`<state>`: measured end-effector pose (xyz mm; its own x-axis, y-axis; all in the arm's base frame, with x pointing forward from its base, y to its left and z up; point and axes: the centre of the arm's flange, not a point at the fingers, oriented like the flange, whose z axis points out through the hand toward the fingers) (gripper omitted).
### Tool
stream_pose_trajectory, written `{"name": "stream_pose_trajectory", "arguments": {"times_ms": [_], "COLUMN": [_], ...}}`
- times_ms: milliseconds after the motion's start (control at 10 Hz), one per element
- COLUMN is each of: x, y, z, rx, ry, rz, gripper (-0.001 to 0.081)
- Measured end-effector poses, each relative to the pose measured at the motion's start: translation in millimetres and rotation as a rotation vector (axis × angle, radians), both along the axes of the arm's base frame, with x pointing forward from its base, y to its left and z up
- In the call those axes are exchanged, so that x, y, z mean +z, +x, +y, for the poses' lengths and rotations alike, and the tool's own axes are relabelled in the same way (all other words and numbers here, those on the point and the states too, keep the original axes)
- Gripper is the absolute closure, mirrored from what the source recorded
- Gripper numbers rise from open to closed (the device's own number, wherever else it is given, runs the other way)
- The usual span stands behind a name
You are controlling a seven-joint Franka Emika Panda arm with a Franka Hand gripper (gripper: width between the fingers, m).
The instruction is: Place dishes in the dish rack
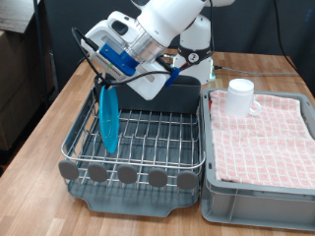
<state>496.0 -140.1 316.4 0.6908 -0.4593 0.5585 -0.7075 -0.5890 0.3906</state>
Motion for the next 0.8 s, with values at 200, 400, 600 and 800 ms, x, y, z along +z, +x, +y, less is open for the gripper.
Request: {"name": "stream_pose_trajectory", "arguments": {"times_ms": [200,400,600,800], "x": [0,0,2,10], "y": [0.0,0.6,2.9,7.7], "z": [0,1,4,6], "rx": [-0.001,-0.012,-0.041,-0.052], "ry": [0.0,0.021,0.097,0.152], "rz": [-0.001,-0.006,0.011,0.018], "gripper": [0.0711,0.0528,0.0348,0.0054]}}
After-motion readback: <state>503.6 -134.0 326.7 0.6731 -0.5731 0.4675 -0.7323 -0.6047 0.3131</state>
